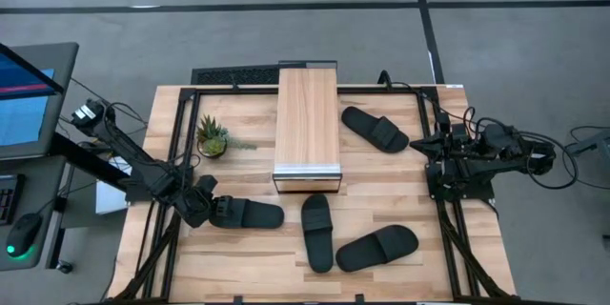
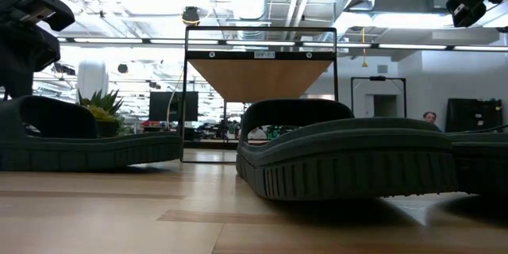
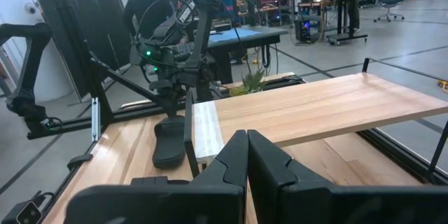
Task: Pick and place slides into the shelf
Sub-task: Put the bottom left black slide on the shelf
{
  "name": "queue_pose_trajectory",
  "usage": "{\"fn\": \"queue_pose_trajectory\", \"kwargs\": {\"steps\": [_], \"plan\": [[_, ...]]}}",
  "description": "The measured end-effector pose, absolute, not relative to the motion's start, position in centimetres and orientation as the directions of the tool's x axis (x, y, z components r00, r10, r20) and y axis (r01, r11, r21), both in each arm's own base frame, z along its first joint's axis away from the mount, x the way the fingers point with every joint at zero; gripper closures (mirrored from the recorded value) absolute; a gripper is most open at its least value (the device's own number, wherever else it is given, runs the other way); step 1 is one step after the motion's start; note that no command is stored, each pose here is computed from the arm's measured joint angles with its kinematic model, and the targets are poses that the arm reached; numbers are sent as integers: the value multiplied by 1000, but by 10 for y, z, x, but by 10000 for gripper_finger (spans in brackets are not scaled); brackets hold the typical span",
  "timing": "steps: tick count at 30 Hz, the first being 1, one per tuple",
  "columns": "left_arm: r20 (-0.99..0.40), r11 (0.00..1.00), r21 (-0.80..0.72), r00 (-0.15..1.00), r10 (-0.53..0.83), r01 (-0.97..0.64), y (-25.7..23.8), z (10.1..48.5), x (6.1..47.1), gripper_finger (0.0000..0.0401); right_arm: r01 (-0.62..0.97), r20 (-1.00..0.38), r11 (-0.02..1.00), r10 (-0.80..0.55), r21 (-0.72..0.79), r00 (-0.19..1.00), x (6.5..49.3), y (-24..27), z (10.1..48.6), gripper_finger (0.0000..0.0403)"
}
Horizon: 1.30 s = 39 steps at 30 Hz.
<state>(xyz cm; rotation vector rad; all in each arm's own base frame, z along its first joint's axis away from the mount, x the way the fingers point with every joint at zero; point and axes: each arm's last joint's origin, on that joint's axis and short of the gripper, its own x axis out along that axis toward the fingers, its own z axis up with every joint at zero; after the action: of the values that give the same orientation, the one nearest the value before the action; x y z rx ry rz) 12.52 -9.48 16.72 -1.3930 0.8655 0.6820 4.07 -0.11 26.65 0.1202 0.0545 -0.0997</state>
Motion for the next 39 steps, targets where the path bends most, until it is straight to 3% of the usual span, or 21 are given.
{"fn": "queue_pose_trajectory", "kwargs": {"steps": [20, 39], "plan": [[-873, 173, -487, 472, -120, -856, -87, 160, 139, 253, 103, -61, 988, -96, 117, 994, 41, -1, 266, 403], [-842, 173, -538, 521, -138, -825, -92, 156, 153, 253, 103, -60, 988, -96, 117, 994, 41, -1, 267, 403]]}}
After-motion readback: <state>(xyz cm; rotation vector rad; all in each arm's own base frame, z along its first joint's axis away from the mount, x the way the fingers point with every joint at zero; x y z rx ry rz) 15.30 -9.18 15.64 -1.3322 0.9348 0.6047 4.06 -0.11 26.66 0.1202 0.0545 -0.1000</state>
